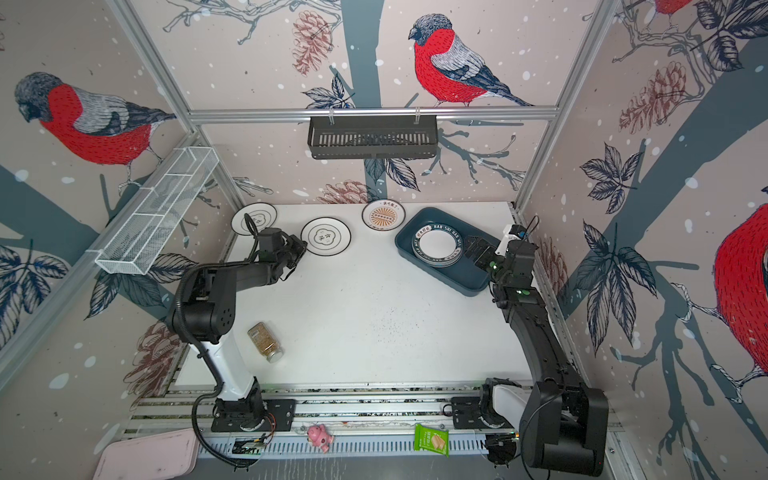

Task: Place the plates into the plastic bin on the countertop
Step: 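Lift the cloud-emblem plate with the left gripper toward the table centre, then hold the plate up with the left gripper while the right gripper approaches its rim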

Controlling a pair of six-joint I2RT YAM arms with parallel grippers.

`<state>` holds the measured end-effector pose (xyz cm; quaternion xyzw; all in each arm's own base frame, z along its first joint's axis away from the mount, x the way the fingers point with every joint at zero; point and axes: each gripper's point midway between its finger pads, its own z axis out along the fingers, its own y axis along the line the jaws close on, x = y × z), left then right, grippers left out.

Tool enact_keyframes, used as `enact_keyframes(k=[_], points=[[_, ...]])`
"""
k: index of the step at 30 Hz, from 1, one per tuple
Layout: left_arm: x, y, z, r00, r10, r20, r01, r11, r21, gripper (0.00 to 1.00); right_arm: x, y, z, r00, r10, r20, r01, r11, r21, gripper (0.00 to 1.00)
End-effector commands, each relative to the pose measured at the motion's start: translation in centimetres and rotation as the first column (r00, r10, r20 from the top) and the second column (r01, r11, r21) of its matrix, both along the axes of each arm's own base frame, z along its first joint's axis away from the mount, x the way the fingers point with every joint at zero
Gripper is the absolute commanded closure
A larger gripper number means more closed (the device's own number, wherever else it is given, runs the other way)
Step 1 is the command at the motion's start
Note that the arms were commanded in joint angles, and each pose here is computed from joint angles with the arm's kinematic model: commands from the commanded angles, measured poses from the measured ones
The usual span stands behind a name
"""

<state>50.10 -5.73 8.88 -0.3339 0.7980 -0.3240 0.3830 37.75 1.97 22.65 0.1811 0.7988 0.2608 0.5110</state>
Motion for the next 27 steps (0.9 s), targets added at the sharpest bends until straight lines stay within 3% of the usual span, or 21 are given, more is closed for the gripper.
enact_keyframes(k=[1, 11, 14, 27], points=[[-0.2, -0.2, 2.9, 0.995, -0.006, 0.103, 0.007, 1.0, -0.012, 1.0, 0.0, 0.7, 0.8, 0.999, 0.031, 0.033, -0.031, 0.999, 0.012, 0.01], [-4.8, -2.1, 4.8, 0.988, -0.104, 0.115, 0.102, 0.995, 0.023, 1.0, 0.6, 1.9, 0.8, 0.995, 0.088, 0.043, -0.089, 0.995, 0.032, 0.01], [-6.4, -2.5, 5.7, 0.985, -0.143, 0.092, 0.135, 0.987, 0.084, 1.0, 0.9, 2.5, 0.7, 0.993, 0.105, 0.045, -0.107, 0.993, 0.042, 0.01], [-10.8, -3.7, 13.3, 0.951, -0.286, 0.119, 0.255, 0.94, 0.225, 1.0, 3.8, 9.1, 0.9, 0.957, 0.286, 0.049, -0.289, 0.954, 0.075, 0.01]])
